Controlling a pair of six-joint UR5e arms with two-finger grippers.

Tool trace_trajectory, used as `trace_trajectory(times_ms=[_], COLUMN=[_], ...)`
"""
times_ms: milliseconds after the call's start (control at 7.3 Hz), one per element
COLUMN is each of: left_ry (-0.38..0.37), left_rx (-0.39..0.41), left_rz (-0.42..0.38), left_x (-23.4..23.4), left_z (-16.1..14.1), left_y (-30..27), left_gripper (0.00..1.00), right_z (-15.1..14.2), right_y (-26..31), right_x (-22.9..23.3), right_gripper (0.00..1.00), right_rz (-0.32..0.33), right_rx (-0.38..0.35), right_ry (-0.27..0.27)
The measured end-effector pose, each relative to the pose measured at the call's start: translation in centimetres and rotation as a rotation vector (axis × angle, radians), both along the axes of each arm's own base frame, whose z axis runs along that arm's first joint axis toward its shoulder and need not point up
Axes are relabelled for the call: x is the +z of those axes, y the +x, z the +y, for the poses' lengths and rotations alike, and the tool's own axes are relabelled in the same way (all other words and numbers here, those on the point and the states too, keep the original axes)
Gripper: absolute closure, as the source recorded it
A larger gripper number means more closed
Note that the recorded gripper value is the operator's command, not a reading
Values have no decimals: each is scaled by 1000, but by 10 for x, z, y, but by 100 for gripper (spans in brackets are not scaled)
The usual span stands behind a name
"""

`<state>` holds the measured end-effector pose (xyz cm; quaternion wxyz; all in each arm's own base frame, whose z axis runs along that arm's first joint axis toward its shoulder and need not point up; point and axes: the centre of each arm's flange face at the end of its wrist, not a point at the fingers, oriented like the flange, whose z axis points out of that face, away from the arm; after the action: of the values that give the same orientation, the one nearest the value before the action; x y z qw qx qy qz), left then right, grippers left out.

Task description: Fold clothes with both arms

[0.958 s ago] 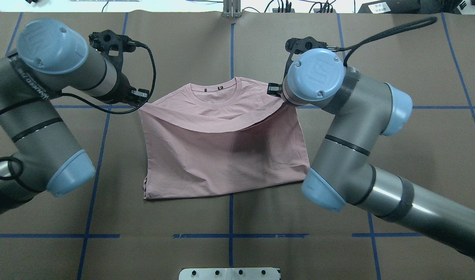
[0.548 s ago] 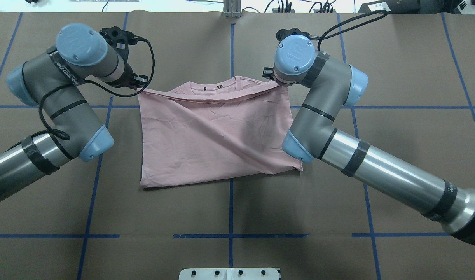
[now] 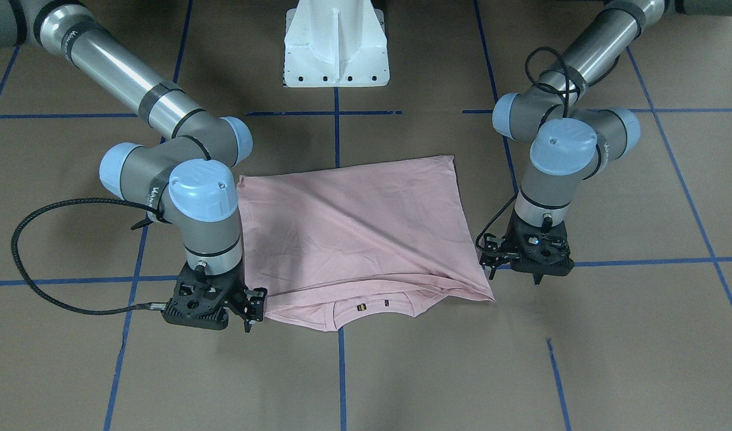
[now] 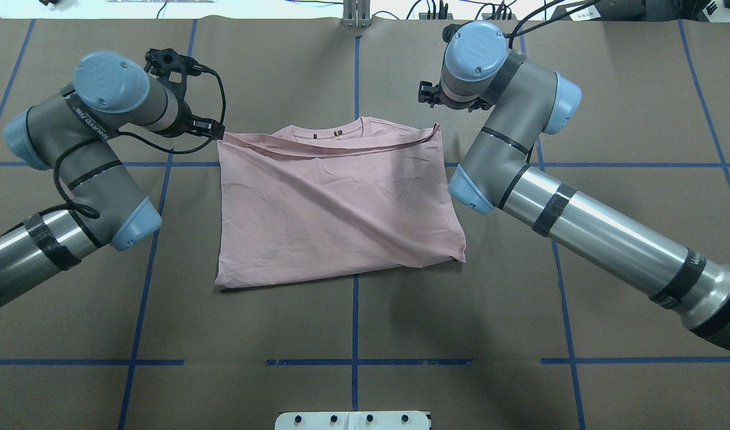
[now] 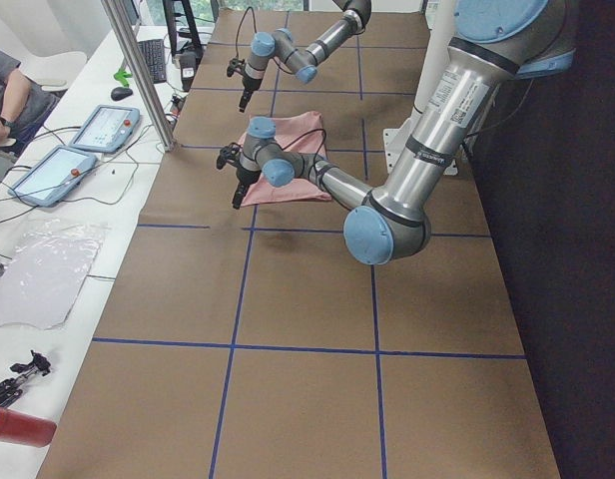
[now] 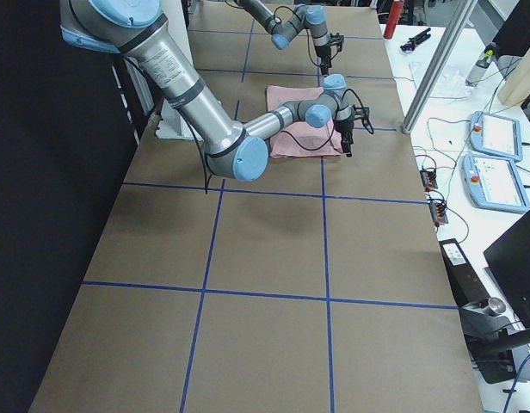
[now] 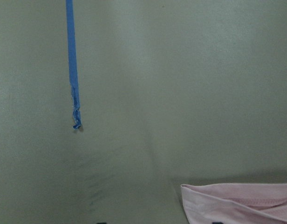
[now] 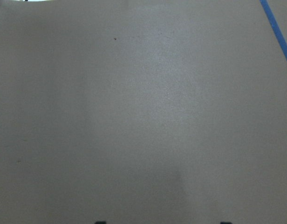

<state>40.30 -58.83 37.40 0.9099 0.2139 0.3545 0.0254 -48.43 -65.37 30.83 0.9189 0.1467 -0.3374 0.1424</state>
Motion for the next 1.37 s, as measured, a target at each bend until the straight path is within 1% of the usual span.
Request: trace_trajectory(times_ms=[137, 274, 411, 548, 685, 821, 958, 1095, 1369], left_ry=[12, -3, -42, -98, -157, -201, -231, -249, -262], left_rx=[-2, 0, 7, -6, -28, -34, -24, -11, 1], left_rz=[39, 91, 145, 190, 213, 223, 225, 223, 212], left_x=[-10, -17, -21, -24, -23, -21, -18, -16, -12], left_z=[19, 51, 93, 135, 172, 201, 223, 237, 247], left_y=[-11, -20, -21, -15, 4, 25, 43, 55, 64], left_gripper=[0, 12, 30, 34, 34, 35, 41, 47, 50], right_z=[0, 6, 11, 13, 15, 15, 15, 16, 17], right_y=[9, 15, 19, 22, 23, 23, 23, 24, 25], right_x=[0, -4, -9, -12, -12, -13, -13, -13, -14], right_gripper=[0, 0, 0, 0, 0, 0, 0, 0, 0], right_rz=[-15, -33, -46, -53, -56, -58, -59, -61, -64], right_rx=[-38, -58, -66, -69, -70, -70, -69, -70, -71], right_ry=[1, 10, 19, 25, 28, 29, 30, 31, 34])
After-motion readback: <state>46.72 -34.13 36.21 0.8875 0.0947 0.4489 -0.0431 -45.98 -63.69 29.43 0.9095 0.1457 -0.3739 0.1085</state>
